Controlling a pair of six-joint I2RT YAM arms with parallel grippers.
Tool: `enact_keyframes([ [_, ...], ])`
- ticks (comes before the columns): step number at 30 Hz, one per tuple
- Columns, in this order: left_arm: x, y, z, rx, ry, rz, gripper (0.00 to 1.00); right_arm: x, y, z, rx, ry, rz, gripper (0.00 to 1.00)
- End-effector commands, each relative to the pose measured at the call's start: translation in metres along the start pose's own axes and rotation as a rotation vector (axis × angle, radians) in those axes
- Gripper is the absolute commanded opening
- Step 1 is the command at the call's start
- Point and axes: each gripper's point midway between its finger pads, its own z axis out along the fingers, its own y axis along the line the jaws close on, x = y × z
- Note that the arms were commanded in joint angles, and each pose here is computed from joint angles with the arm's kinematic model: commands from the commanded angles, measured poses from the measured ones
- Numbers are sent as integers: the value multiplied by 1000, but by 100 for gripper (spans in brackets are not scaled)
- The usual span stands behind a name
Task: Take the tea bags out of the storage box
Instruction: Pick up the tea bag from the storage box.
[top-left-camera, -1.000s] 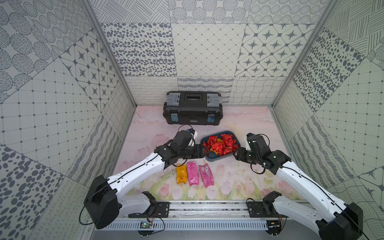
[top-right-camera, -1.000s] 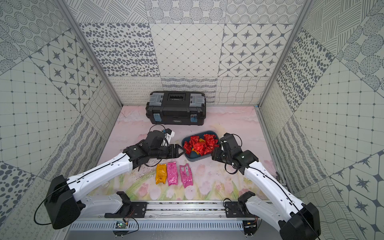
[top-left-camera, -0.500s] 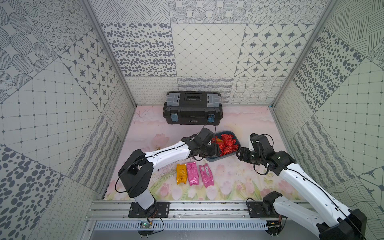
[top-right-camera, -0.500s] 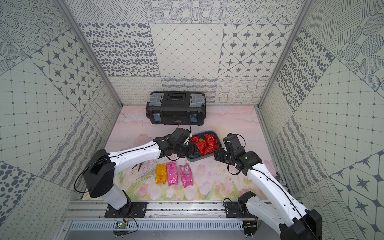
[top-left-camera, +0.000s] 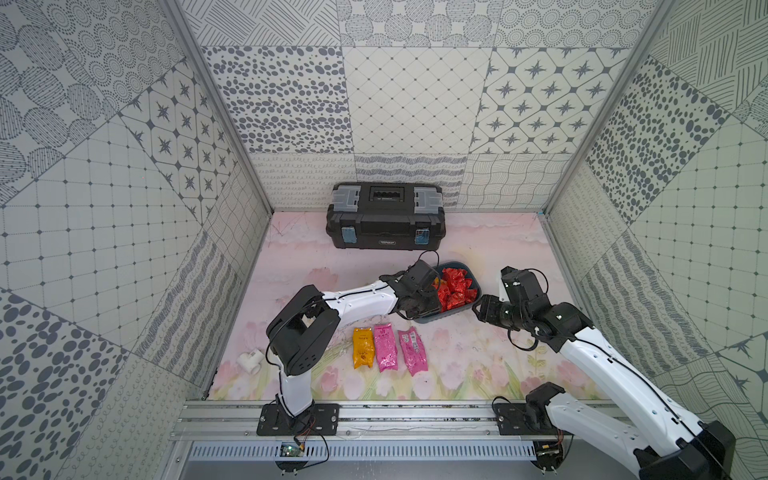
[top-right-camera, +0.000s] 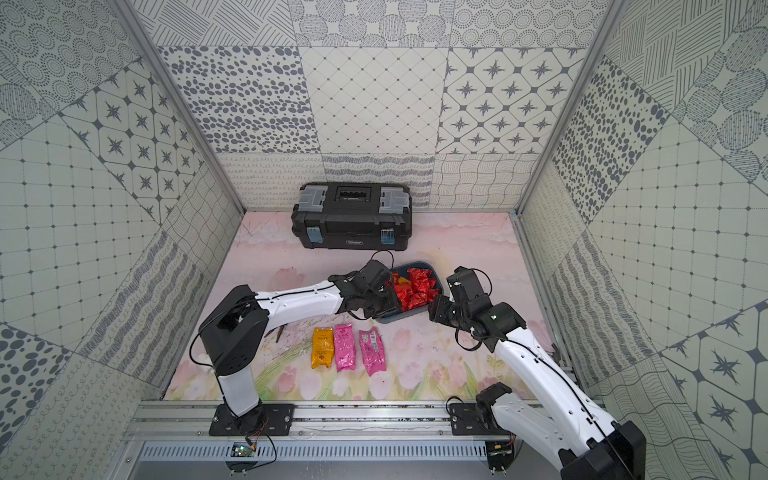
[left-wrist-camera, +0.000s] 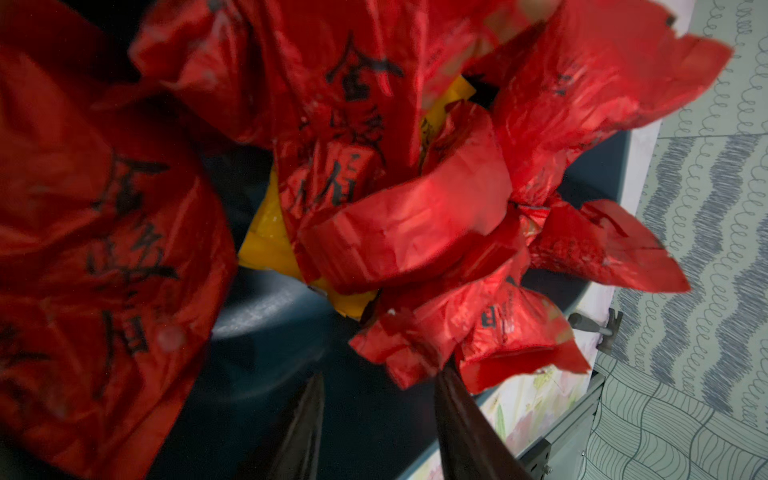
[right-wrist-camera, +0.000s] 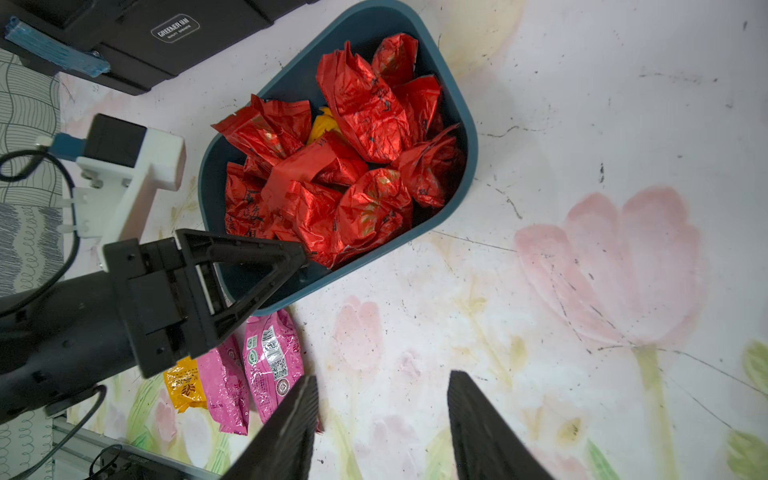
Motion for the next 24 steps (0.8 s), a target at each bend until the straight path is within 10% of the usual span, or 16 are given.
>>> enact_keyframes([
  [1,-13,-13,11,31,-56,-73,37,-3,2,-5,-18,-20,7,55],
  [24,-27,-17,-15,51,-158,16,0,-2,8,-12,-53,-13,-19,55],
])
